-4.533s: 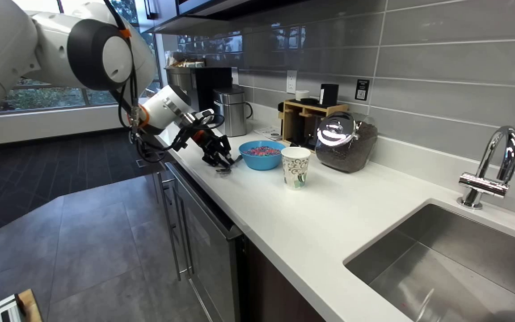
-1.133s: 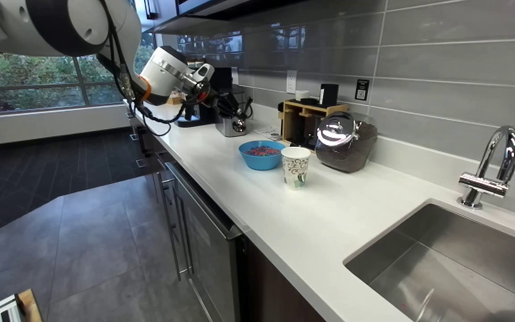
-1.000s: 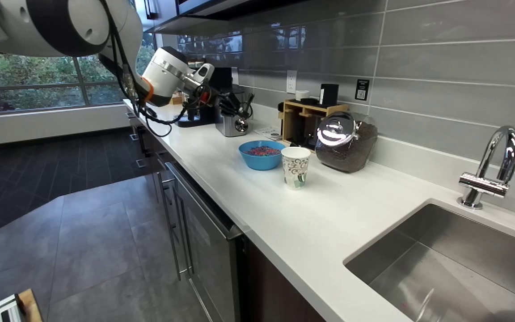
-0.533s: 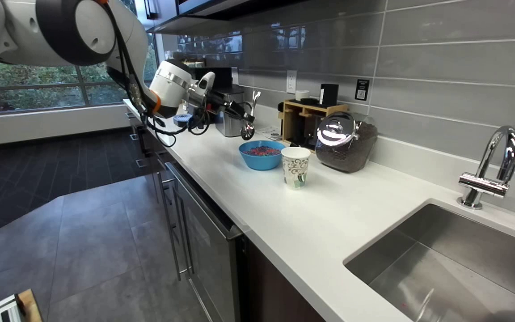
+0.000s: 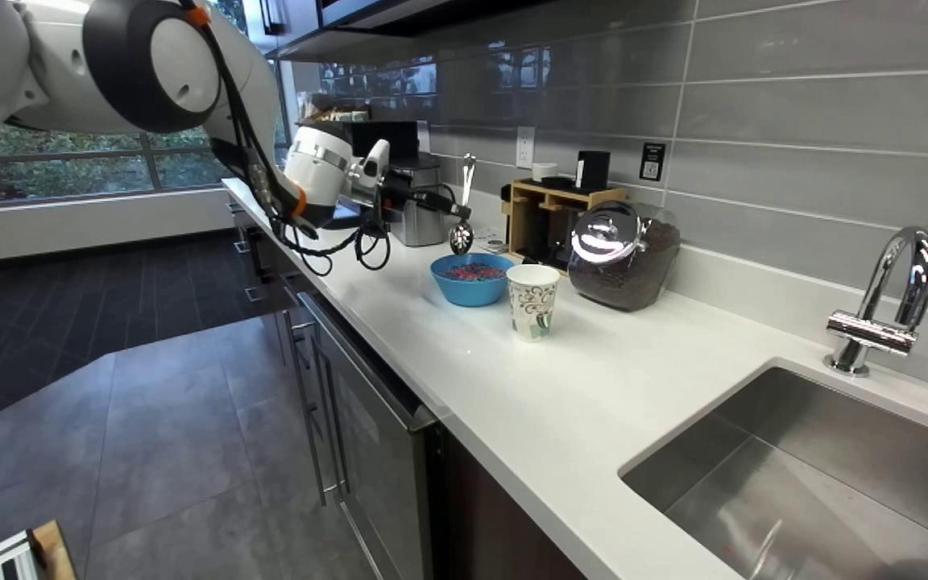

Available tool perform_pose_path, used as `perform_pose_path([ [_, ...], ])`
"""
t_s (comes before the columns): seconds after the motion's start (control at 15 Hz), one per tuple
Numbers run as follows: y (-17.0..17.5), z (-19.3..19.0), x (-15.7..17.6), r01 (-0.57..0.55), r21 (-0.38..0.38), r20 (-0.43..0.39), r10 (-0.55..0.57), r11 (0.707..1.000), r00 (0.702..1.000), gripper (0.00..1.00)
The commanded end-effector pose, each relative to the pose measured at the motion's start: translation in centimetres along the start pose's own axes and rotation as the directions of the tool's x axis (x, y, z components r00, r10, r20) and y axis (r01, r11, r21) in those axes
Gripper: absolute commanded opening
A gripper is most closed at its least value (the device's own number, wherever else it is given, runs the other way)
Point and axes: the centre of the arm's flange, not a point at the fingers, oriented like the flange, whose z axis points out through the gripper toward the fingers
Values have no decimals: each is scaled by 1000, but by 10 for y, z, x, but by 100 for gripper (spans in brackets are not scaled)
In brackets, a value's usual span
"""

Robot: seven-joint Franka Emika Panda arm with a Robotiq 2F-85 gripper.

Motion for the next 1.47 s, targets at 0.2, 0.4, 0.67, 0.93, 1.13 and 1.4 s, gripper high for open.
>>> perform_pose_path([
  [0.2,-13,17,7,-121,3,-57,121,993,991,1],
  [0.4,-19,24,-1,-170,15,-31,170,985,985,1],
  [0.67,-33,33,-13,-174,26,-22,174,984,984,1],
  [0.93,-39,38,-24,-163,39,-6,163,986,987,1],
  [1.13,-42,40,-32,-152,53,10,152,987,988,1],
  [1.4,-45,42,-42,-124,80,37,121,989,992,1],
])
